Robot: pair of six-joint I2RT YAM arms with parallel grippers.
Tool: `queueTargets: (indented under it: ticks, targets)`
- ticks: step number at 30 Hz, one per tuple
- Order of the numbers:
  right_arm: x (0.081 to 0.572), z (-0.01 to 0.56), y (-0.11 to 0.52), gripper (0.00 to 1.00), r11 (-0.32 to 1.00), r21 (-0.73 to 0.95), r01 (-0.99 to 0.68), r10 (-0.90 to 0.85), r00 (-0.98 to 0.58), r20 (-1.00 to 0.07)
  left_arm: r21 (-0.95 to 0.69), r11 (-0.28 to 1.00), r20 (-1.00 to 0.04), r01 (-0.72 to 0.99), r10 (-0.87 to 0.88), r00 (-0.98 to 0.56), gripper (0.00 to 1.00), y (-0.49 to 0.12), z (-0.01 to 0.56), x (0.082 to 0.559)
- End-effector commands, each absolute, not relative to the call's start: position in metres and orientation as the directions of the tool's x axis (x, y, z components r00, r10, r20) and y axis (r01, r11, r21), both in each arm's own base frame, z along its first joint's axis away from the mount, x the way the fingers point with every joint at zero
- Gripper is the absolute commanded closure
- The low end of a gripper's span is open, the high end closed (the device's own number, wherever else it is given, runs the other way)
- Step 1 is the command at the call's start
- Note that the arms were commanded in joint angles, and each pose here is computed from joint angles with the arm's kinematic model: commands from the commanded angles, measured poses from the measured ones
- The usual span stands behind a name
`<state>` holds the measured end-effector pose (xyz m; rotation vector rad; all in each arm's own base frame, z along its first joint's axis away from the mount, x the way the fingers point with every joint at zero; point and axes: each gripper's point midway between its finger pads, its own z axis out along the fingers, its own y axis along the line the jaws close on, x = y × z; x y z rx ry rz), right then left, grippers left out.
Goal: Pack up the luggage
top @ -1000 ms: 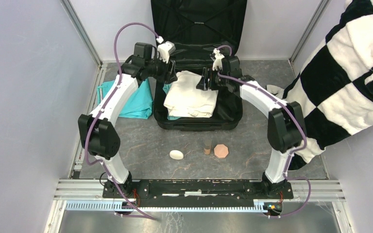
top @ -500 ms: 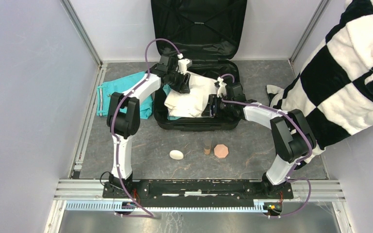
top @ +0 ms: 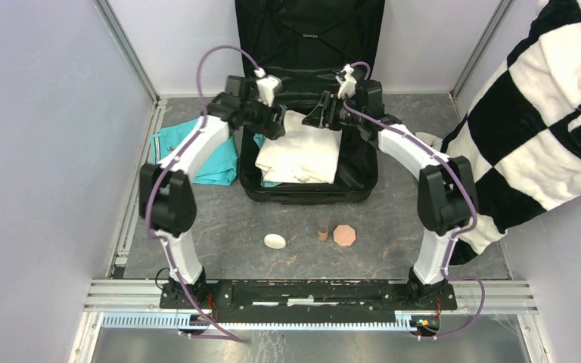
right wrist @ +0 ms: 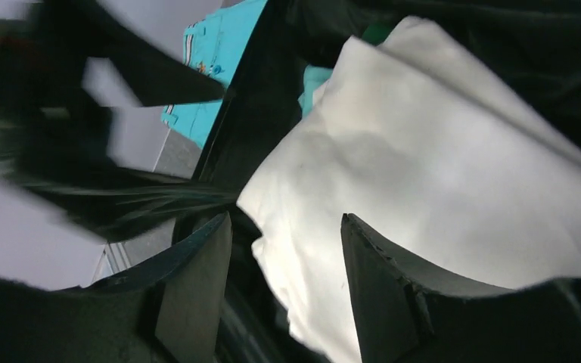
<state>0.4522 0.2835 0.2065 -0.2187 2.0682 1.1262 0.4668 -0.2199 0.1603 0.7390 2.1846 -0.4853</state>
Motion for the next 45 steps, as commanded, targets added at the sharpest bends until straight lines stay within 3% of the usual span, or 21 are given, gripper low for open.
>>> queueTargets:
  ticks: [1, 5, 9, 18, 28, 39, 43, 45]
  targets:
    - [0.472, 0.151, 0.297, 0.38, 0.631, 0.682, -0.370, 0.185, -0.782, -0.595, -0.034, 0.832, -0.869, 0.554, 0.249, -0.427, 0.01, -0.161, 0.267, 0.462]
    - [0.473, 0.108, 0.295, 0.37, 0.694, 0.644, -0.323, 0.155, -0.806, -0.572, -0.041, 0.906, -0.830, 0.421, 0.204, -0.519, 0.00, -0.094, 0.238, 0.454]
    - [0.466, 0.109, 0.299, 0.33, 0.709, 0.603, -0.366, 0.114, -0.784, -0.610, -0.088, 0.954, -0.783, 0.288, 0.113, -0.612, 0.00, -0.047, 0.192, 0.453]
    - [0.458, 0.181, 0.311, 0.27, 0.693, 0.546, -0.471, 0.114, -0.676, -0.728, -0.074, 0.991, -0.729, 0.112, 0.022, -0.684, 0.00, -0.029, 0.138, 0.474]
    - [0.417, 0.209, 0.300, 0.27, 0.714, 0.492, -0.499, 0.112, -0.611, -0.784, 0.104, 0.990, -0.656, 0.091, 0.137, -0.742, 0.01, -0.038, 0.069, 0.491]
    - [0.396, 0.228, 0.284, 0.27, 0.729, 0.454, -0.513, 0.105, -0.572, -0.814, 0.166, 0.983, -0.595, 0.083, 0.167, -0.786, 0.30, -0.031, 0.029, 0.495]
    - [0.396, 0.228, 0.284, 0.27, 0.728, 0.456, -0.512, 0.105, -0.574, -0.812, 0.180, 0.978, -0.543, 0.106, 0.189, -0.818, 0.48, -0.027, 0.008, 0.481]
    - [0.396, 0.226, 0.284, 0.27, 0.729, 0.456, -0.511, 0.102, -0.578, -0.810, 0.168, 0.978, -0.518, 0.123, 0.194, -0.833, 0.63, -0.027, 0.002, 0.472]
